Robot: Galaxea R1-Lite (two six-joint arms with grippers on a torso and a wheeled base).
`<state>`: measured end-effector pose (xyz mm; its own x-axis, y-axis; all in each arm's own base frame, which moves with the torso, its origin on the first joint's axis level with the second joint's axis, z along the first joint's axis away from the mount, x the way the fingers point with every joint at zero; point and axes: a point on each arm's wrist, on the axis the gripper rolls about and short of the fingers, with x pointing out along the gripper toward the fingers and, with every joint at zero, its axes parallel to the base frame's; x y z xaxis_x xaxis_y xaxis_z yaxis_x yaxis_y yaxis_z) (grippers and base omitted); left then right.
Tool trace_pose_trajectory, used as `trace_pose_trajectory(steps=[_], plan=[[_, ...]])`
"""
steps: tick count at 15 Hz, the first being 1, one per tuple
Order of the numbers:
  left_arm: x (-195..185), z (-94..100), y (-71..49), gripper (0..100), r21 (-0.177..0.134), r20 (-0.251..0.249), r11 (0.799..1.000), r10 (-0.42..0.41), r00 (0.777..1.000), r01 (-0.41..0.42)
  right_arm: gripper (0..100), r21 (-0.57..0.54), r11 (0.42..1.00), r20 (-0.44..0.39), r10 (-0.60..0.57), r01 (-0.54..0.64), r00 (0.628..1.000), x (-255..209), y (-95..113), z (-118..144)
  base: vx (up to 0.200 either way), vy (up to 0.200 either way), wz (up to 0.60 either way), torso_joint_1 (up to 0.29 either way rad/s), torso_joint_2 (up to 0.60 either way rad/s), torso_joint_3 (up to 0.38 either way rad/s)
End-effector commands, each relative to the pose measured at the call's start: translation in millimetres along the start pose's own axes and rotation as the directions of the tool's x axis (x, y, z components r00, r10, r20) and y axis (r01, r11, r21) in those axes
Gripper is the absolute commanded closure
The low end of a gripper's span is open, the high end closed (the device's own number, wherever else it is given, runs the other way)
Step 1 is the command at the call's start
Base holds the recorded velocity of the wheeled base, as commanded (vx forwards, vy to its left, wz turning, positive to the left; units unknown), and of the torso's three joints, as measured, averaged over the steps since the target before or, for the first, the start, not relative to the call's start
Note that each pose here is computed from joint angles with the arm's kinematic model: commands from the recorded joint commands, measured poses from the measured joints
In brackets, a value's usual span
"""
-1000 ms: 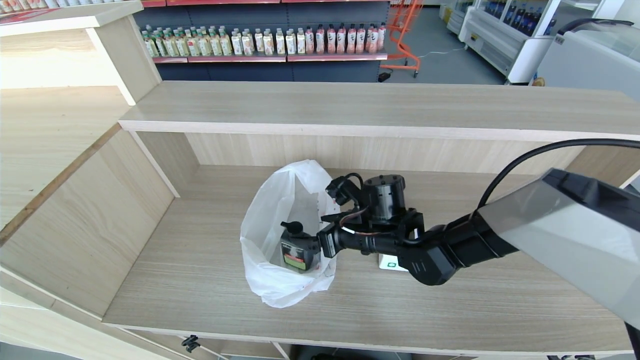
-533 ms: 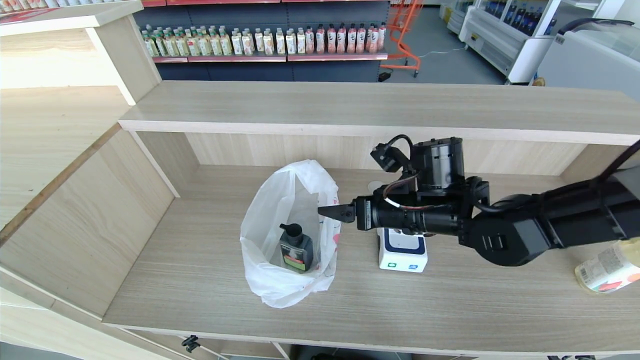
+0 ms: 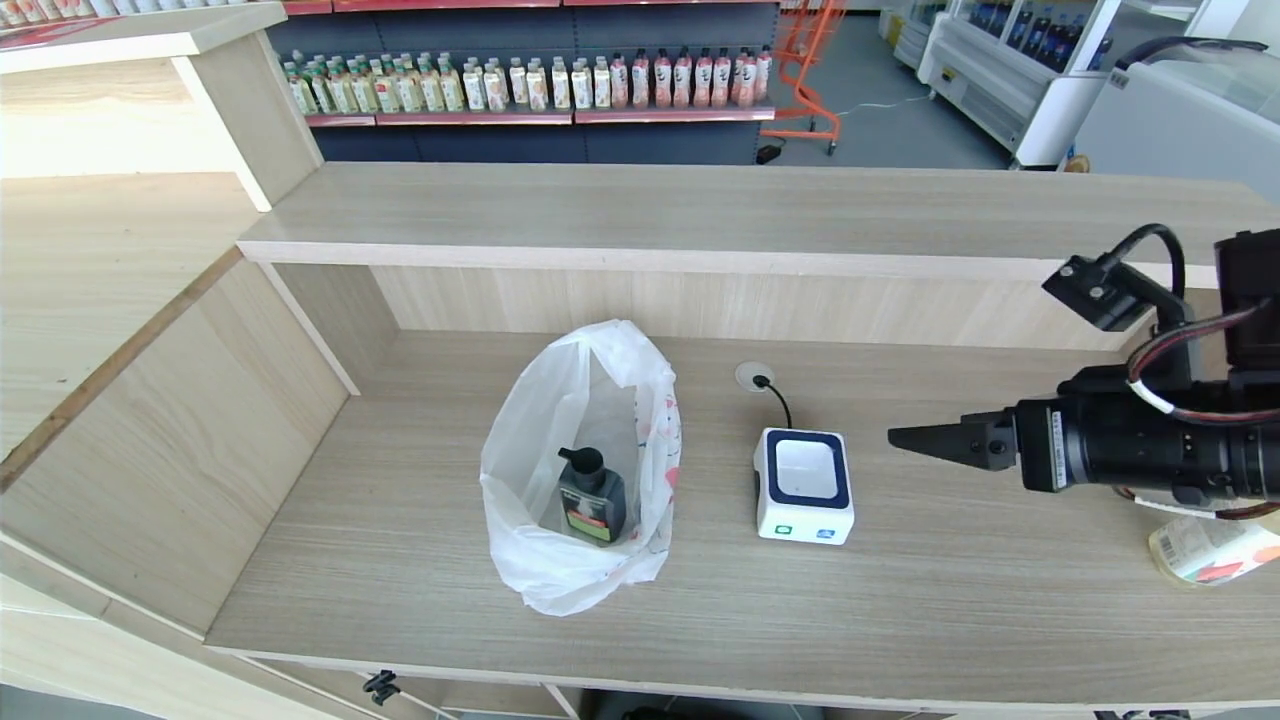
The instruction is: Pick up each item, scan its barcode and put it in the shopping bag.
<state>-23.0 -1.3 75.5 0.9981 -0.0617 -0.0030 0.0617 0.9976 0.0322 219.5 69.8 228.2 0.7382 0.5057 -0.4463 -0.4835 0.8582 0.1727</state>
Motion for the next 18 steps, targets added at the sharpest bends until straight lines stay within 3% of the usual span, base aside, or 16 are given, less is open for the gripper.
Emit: trace_pose_trajectory(steps=[1, 5, 11, 14, 18], plan=[[0.2, -0.4, 0.0, 0, 0.000, -0.003, 1.000, 0.000, 1.000, 0.000, 0, 0.012, 0.997, 0.078, -0.074, 0.074, 0.994, -31.2, -8.6, 2.7, 0.000, 0.000, 0.00, 0.000, 0.00, 0.000], [0.1, 0.0, 0.0, 0, 0.000, -0.002, 1.000, 0.000, 1.000, 0.000, 0, 0.065, 0.981, 0.096, -0.187, 0.181, 0.978, -45.9, -29.7, 4.2, 0.000, 0.000, 0.00, 0.000, 0.00, 0.000], [0.1, 0.0, 0.0, 0, 0.000, -0.002, 1.000, 0.000, 1.000, 0.000, 0, 0.083, 0.978, 0.061, -0.199, 0.194, 0.978, -46.6, -31.3, -9.8, -0.200, 0.000, 0.00, -0.002, 0.00, -0.002], [0.1, 0.0, 0.0, 0, 0.000, -0.002, 1.000, 0.000, 1.000, 0.000, 0, 0.087, 0.974, 0.048, -0.212, 0.207, 0.976, -45.3, -32.1, -13.1, 0.000, 0.000, 0.00, 0.000, 0.00, 0.000], [0.0, 0.0, 0.0, 0, 0.003, 0.000, 1.000, 0.000, 1.000, 0.000, 0, 0.101, 0.965, 0.032, -0.245, 0.241, 0.969, -47.8, -34.1, -20.8, 0.000, -0.200, 0.00, 0.007, 0.00, 0.002]])
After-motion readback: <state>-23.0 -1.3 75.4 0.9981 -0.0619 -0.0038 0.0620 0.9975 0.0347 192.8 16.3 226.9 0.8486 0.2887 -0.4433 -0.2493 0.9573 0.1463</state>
